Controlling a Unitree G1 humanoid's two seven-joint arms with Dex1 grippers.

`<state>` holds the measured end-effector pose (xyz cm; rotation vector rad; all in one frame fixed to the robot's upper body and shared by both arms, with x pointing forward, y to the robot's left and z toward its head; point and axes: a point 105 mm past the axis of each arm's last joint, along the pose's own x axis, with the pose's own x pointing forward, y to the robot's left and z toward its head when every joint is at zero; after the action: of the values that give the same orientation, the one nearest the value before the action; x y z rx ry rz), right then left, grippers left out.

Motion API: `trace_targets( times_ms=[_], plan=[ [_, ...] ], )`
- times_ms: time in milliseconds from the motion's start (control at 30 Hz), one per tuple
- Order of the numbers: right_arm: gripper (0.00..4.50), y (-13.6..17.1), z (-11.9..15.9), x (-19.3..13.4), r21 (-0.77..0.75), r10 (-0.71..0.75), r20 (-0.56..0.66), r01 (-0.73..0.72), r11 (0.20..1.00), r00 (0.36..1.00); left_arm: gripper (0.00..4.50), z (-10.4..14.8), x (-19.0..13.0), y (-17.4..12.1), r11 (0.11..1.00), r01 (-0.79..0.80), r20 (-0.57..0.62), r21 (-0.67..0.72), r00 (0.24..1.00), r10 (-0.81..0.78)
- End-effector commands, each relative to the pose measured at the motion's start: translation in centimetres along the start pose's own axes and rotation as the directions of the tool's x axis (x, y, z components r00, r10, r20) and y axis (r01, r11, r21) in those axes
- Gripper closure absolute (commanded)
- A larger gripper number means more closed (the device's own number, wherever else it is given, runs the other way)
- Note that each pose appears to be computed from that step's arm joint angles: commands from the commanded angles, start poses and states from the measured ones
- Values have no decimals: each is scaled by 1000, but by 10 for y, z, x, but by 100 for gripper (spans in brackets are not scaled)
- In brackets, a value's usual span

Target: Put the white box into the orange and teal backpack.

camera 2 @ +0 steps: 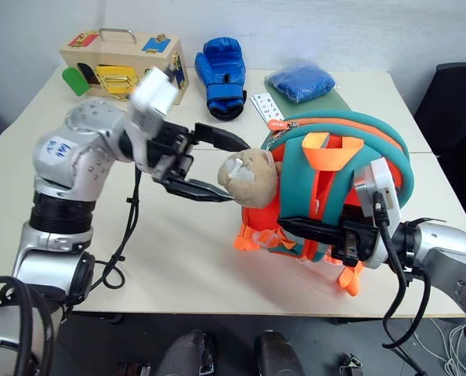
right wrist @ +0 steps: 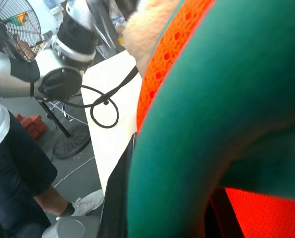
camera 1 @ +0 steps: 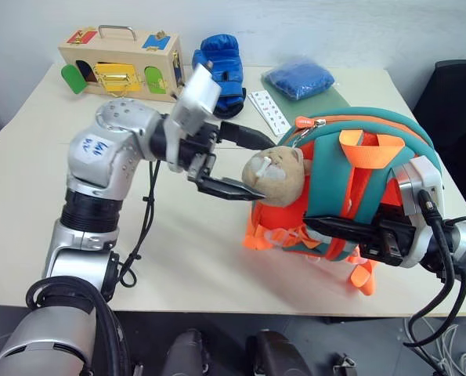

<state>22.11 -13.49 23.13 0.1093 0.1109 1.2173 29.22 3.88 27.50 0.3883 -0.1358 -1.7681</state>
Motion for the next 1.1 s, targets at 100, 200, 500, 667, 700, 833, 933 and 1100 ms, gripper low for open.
trace_targets(
  times_ms=[100,200,500,667,700,833,933,1100],
  plan=[
    [450,10,5,3,-31,23,27,-22,999,999,2,14,15,-1,1000,0,80,32,997,-2],
    [450,11,4,3,-25,16,38,-16,1000,999,59,15,17,5,999,-41,96,29,995,38],
    [450,10,7,1,-15,0,68,1,1000,998,322,3,15,5,999,-30,52,30,998,29],
    [450,10,7,-5,-9,-22,76,22,1000,997,408,-4,-3,32,987,-146,-21,72,989,148],
    [450,10,6,-6,-4,-29,76,30,1000,997,408,1,-12,40,982,-176,-8,68,984,177],
    [450,15,-1,-13,25,-38,72,37,999,997,408,26,-49,64,967,-254,71,27,965,252],
    [450,23,-5,-13,36,-19,78,16,999,997,408,2,-68,72,957,-290,-42,20,956,290],
    [450,28,-3,-9,32,-9,110,6,999,994,408,-72,-78,58,979,-199,-359,46,911,202]
  ],
)
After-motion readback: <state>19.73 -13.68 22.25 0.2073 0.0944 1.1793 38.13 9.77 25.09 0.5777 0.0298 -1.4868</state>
